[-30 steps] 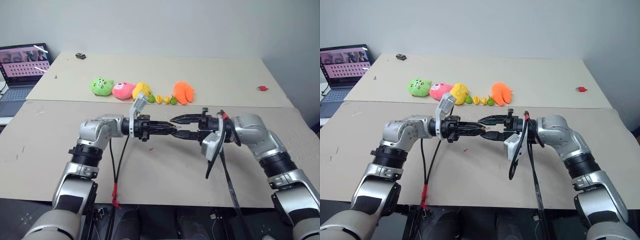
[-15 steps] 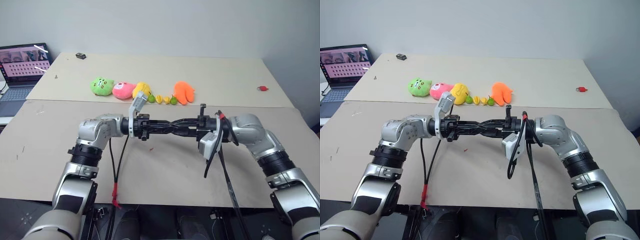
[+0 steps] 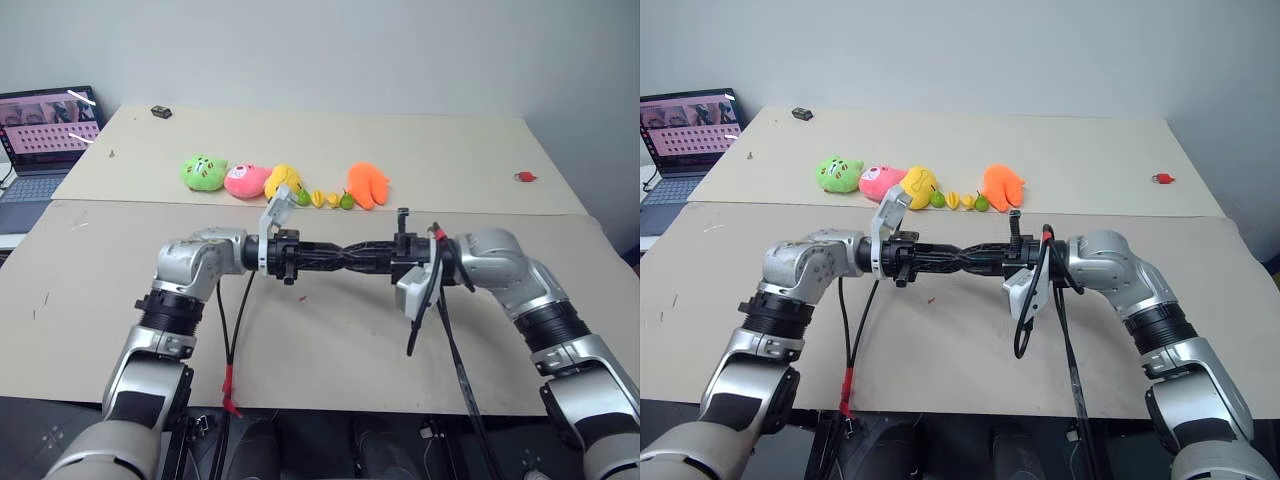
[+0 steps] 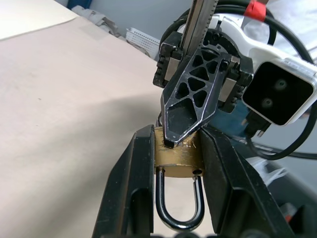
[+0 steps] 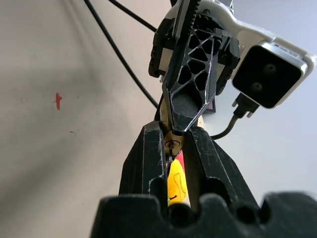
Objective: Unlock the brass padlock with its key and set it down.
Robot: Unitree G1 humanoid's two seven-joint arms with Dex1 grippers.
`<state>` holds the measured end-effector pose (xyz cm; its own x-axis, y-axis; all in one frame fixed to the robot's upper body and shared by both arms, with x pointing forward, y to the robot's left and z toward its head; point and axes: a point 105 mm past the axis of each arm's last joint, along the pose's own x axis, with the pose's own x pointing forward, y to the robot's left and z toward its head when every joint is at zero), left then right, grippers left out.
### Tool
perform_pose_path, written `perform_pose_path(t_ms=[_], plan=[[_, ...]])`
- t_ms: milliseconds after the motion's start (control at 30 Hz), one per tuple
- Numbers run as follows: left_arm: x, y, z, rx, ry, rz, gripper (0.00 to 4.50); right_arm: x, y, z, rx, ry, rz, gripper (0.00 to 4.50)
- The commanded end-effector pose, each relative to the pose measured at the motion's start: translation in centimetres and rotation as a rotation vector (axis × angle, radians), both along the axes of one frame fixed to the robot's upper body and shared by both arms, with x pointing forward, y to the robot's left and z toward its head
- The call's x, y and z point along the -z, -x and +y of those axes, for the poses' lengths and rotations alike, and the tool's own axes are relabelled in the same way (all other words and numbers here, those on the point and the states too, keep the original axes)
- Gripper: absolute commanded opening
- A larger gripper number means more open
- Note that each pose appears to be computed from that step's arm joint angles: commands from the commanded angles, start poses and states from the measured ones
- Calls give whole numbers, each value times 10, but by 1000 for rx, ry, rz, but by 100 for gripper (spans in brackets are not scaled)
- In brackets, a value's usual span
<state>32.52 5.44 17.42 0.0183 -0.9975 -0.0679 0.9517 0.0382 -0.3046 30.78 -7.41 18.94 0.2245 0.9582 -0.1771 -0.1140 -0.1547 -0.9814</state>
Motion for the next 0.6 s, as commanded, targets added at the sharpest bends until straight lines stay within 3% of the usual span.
perform_pose_path(t_ms=[33, 167, 267, 333, 400, 600], plan=[[1, 4, -3, 18, -15, -30, 241, -22, 1, -1, -4, -87, -67, 12], [0, 1, -5, 1, -11, -35, 241, -22, 0, -1, 1, -87, -66, 12], [-5, 4, -4, 27, 22, 6, 309, -22, 0, -1, 2, -88, -66, 12], [-7, 5, -4, 26, 26, 12, 391, -22, 0, -2, 3, -89, -66, 12], [-7, 5, -4, 30, 29, 7, 444, -22, 0, -2, 4, -92, -64, 12], [8, 7, 7, -11, -62, -155, 444, -13, -6, -12, 50, -70, -41, 12]])
